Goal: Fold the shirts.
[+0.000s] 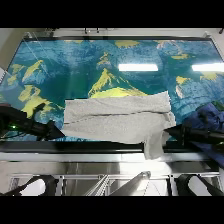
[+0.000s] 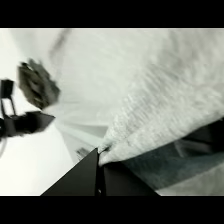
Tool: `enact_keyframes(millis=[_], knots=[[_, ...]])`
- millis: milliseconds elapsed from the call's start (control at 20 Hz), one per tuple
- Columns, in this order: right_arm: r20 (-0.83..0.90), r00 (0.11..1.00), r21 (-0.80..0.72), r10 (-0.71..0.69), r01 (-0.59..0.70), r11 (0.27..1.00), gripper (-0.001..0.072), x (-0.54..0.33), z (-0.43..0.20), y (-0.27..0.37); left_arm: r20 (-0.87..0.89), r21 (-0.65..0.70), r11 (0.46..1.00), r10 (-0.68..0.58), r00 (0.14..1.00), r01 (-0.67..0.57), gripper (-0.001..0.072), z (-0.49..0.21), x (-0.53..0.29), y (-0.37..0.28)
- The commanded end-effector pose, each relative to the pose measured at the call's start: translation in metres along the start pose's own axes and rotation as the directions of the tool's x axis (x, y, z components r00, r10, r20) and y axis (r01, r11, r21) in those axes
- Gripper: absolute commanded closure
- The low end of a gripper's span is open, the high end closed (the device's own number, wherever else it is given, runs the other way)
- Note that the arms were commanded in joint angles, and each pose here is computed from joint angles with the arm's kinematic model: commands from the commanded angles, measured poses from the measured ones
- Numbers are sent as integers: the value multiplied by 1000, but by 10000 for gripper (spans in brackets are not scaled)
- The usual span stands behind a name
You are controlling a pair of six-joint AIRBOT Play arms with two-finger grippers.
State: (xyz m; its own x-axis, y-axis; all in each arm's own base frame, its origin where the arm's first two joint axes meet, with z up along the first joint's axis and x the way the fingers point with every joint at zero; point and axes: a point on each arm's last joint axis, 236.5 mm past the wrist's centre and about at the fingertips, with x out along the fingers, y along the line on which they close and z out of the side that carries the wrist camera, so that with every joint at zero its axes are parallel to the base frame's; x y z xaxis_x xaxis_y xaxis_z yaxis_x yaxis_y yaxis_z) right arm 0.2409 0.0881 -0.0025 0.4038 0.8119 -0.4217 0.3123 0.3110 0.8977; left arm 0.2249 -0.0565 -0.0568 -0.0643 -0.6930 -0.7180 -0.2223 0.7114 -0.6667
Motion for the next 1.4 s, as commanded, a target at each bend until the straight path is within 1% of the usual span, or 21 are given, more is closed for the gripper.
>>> enact_keyframes(millis=[0,150,250,350,450,550,600,650,750,850,950,1100,1200,1350], knots=[[161,984,-57,81,-73,996,693,-29,22,38,123,-63,998,-8,992,16,689,10,-31,14],[259,965,-31,46,-39,999,693,-42,43,25,103,-88,996,-19,994,28,689,10,-27,20],[302,953,-19,23,-19,1000,693,-44,58,15,80,-104,994,-23,997,31,689,11,-21,25],[323,946,-1,5,-5,1000,693,-43,69,3,100,-102,995,-14,995,24,689,22,-25,28],[353,935,-9,31,-30,1000,693,-40,86,-1,117,-53,999,-1,993,7,690,39,-36,20],[386,916,-58,108,-92,994,693,-34,105,11,131,29,999,28,991,-32,689,63,-47,4],[390,912,-86,127,-101,991,693,-26,116,16,144,60,997,41,989,-50,690,76,-53,-6],[382,915,-109,128,-93,990,693,-17,126,20,153,87,994,51,987,-65,689,90,-58,-15],[352,932,-159,90,-35,987,693,9,146,24,155,124,989,64,986,-84,689,117,-60,-29],[325,944,-219,53,20,976,693,35,168,27,138,149,985,69,988,-90,689,139,-54,-34],[300,953,-234,32,41,971,693,57,187,27,107,165,982,74,992,-91,689,157,-42,-33],[251,968,-207,6,48,977,693,85,201,9,52,129,986,101,994,-107,691,176,-27,-16],[233,972,-161,-24,63,985,693,95,203,-12,28,117,988,94,995,-97,698,185,-20,-8],[193,976,-153,-97,128,980,693,99,195,-35,34,124,987,96,995,-99,703,197,-17,-6]])
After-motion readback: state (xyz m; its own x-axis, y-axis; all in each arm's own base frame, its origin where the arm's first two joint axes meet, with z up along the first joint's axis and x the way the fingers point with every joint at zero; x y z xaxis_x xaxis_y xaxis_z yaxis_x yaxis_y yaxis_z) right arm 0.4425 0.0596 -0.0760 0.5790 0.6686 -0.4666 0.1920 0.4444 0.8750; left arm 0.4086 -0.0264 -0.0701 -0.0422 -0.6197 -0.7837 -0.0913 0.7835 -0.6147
